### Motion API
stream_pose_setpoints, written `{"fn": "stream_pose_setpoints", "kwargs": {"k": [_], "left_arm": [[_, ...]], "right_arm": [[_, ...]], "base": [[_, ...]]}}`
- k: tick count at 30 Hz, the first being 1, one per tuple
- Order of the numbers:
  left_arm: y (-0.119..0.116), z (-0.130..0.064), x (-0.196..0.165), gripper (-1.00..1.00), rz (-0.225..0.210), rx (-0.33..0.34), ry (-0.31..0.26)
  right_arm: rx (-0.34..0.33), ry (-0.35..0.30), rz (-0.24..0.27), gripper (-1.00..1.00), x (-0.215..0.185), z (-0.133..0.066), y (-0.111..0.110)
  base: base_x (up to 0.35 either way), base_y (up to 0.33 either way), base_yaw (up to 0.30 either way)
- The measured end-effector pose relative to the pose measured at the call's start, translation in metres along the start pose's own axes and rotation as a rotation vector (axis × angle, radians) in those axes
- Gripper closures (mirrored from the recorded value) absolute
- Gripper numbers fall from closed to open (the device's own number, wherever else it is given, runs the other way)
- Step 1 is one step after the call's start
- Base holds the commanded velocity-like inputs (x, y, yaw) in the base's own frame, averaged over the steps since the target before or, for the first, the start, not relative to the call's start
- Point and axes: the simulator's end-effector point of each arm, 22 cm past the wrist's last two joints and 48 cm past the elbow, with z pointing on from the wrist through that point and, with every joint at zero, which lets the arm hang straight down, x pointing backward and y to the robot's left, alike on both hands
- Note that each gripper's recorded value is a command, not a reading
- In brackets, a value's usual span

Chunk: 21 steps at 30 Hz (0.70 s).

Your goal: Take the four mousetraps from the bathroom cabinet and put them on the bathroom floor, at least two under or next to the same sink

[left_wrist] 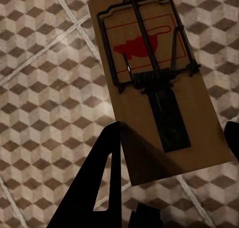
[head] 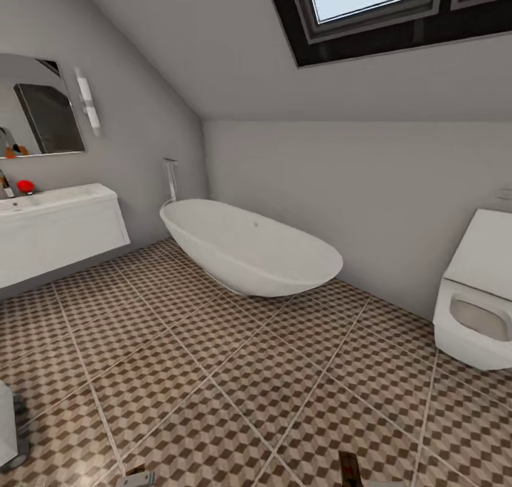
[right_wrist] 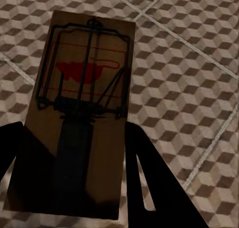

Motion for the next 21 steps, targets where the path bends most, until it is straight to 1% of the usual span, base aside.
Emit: {"fn": "stream_pose_setpoints", "kwargs": {"k": [12, 21], "left_arm": [[-0.0001, -0.0016, -0.0039, 1.0, -0.002, 0.001, -0.009], [-0.0003, -0.0027, -0.0077, 1.0, -0.004, 0.002, -0.017]], "right_arm": [[0.0, -0.011, 0.001, 1.0, -0.0052, -0.0001, 0.0], [0.0, -0.018, 0.001, 1.0, -0.0083, -0.0005, 0.0]], "base": [[0.13, -0.085, 0.228], [0.081, -0.011, 0.228]]}}
